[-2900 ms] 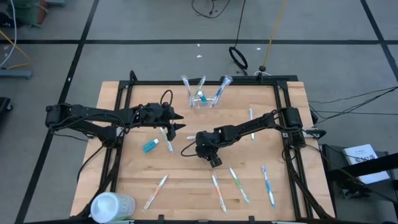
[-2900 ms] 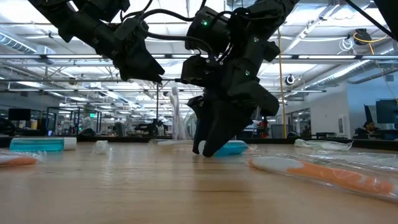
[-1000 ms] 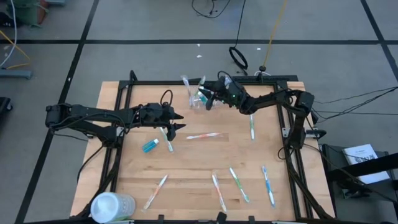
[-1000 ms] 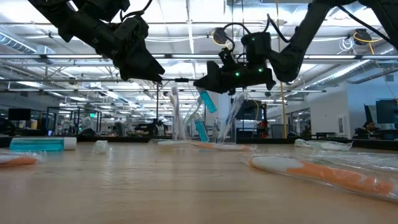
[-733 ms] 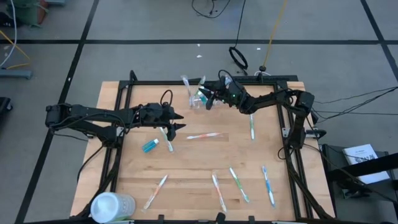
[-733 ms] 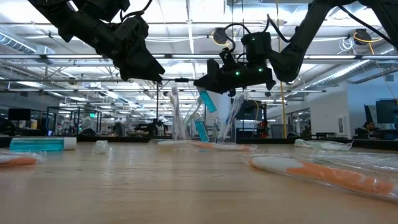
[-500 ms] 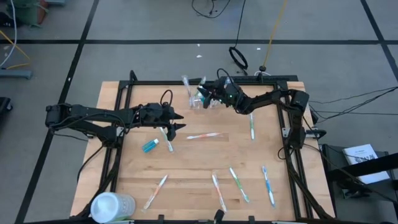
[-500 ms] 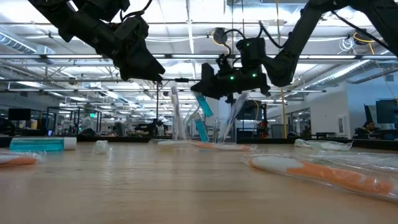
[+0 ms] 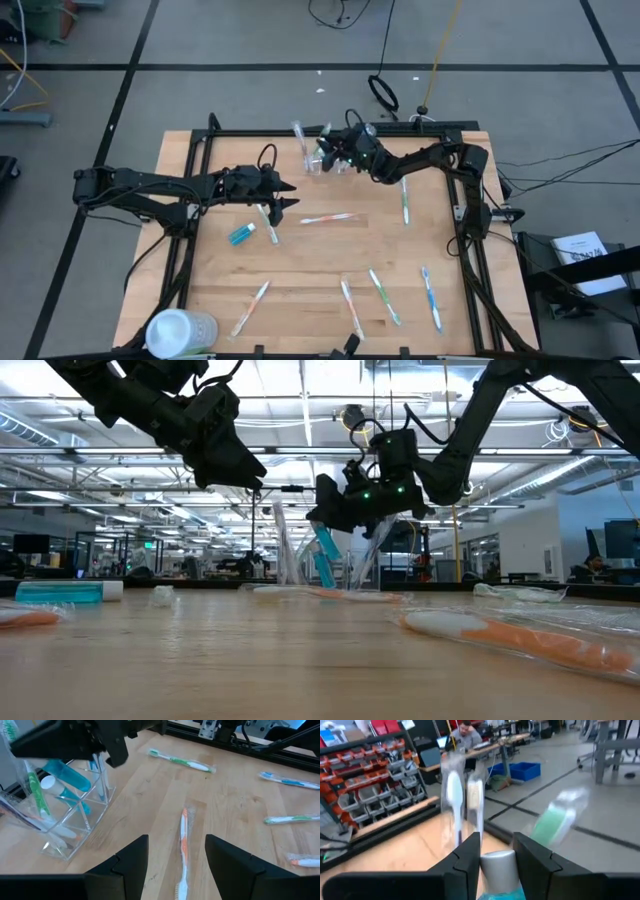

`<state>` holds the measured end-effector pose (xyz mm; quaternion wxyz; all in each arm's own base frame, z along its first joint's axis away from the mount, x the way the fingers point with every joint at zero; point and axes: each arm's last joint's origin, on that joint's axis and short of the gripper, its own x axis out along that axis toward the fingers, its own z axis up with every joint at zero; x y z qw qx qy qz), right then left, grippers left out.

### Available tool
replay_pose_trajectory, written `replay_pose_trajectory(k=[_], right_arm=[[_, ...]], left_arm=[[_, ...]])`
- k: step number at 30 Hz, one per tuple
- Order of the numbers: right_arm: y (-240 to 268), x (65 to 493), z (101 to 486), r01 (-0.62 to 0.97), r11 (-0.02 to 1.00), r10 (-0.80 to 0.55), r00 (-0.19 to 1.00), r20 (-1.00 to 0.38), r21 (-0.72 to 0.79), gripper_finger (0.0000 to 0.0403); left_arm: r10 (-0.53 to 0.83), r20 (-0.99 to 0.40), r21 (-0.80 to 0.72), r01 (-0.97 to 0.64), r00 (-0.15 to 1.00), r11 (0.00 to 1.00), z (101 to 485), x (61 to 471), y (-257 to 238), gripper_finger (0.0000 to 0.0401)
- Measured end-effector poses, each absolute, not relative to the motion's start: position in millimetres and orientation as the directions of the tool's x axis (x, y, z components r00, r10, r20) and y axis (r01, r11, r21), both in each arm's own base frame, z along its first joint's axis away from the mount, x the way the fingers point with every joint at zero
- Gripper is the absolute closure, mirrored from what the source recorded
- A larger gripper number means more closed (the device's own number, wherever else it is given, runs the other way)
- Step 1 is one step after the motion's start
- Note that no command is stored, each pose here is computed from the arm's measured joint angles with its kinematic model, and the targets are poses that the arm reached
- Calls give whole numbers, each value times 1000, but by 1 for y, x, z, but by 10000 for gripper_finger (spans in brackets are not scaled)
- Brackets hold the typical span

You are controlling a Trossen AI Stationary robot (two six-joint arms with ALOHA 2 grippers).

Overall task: Pick & Place toothbrushing station
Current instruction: Put the blue mouthwash bottle into the transparent organizer, then put the green toothbrush into the transparent organizer

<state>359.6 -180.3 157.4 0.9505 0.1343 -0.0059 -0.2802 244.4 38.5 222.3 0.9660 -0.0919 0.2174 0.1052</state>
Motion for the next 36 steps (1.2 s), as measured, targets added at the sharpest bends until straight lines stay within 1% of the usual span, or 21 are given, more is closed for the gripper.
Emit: replay_pose_trajectory(k=[5, 15, 19, 22, 27, 32, 36], right_arm=[[-177, 360, 152, 537, 805, -523, 843, -125, 252, 280], [-177, 360, 151, 541, 812, -525, 841, -129, 220, 250], [-177, 360, 152, 538, 828, -523, 842, -129, 157, 237], [-175, 358, 159, 535, 838, -517, 841, -160, 105, 232], [-168, 348, 175, 523, 853, -499, 813, -302, -2, 235], [-158, 329, 198, 518, 855, -474, 766, -435, -19, 238], [-138, 310, 216, 482, 875, -422, 711, -562, -47, 239]], left_arm=[[163, -440, -132, -243, 883, 961, 222, 244, 38, 199], [163, -440, -134, -244, 883, 960, 222, 244, 38, 199], [162, -441, -138, -245, 882, 960, 222, 244, 38, 199], [162, -442, -141, -247, 882, 959, 222, 244, 38, 199], [162, -442, -141, -247, 882, 959, 222, 244, 38, 199], [162, -442, -142, -247, 882, 959, 222, 244, 38, 199], [163, -442, -141, -247, 882, 959, 222, 244, 38, 199]])
